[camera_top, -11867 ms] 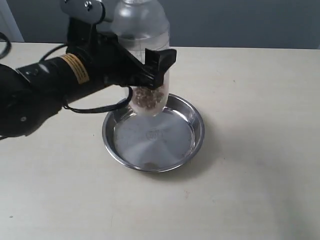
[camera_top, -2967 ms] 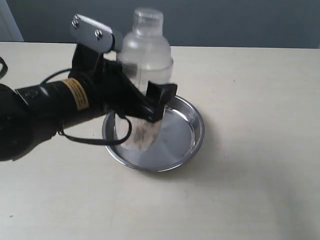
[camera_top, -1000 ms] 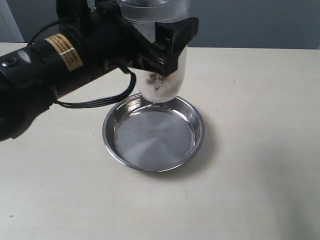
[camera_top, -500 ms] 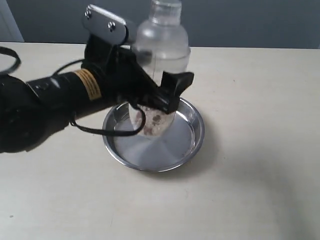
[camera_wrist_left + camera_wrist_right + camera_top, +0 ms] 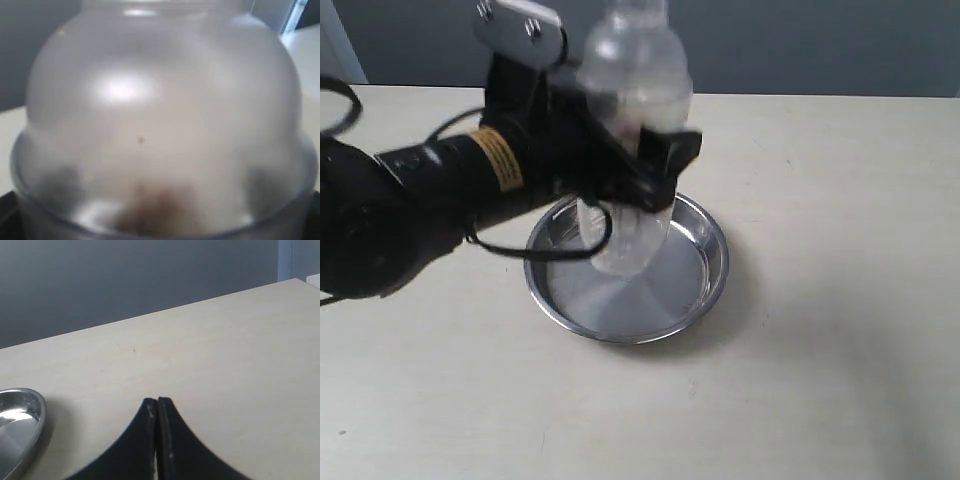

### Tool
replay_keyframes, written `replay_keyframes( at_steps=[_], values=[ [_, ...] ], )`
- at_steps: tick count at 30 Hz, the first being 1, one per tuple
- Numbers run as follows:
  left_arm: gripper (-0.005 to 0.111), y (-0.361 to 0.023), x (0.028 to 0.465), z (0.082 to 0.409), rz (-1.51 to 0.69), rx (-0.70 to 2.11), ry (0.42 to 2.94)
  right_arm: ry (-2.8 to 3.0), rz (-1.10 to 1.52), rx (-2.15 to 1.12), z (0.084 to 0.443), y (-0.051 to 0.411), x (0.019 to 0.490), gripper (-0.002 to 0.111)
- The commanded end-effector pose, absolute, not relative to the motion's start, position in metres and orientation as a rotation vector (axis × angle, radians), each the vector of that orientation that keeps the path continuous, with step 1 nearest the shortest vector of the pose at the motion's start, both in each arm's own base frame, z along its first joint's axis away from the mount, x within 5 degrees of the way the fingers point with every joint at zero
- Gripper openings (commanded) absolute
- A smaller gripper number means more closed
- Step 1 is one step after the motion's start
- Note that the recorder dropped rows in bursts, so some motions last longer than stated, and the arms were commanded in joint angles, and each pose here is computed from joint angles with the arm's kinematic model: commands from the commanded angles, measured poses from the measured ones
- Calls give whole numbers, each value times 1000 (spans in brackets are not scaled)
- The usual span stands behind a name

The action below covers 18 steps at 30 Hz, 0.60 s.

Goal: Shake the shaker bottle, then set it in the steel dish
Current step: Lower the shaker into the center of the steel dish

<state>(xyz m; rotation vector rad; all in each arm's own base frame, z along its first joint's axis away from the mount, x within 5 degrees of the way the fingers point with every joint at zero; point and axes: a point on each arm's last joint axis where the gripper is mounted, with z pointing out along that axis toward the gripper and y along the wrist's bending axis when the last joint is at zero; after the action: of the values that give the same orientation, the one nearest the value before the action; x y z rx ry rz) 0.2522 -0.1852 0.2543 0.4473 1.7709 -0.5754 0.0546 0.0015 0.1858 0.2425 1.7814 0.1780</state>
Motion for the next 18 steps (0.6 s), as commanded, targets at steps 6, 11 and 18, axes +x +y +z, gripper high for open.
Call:
replay_keyframes(
  at_steps=[6, 11, 18],
  values=[
    [0, -188, 246, 261, -592, 487, 1649, 1772, 175, 233, 186, 2, 54, -1],
    [0, -192, 252, 248, -613, 459, 1622, 1772, 175, 233, 186, 2, 54, -1],
    [0, -194, 255, 245, -624, 447, 1583, 1772, 175, 233, 186, 2, 54, -1]
  ],
)
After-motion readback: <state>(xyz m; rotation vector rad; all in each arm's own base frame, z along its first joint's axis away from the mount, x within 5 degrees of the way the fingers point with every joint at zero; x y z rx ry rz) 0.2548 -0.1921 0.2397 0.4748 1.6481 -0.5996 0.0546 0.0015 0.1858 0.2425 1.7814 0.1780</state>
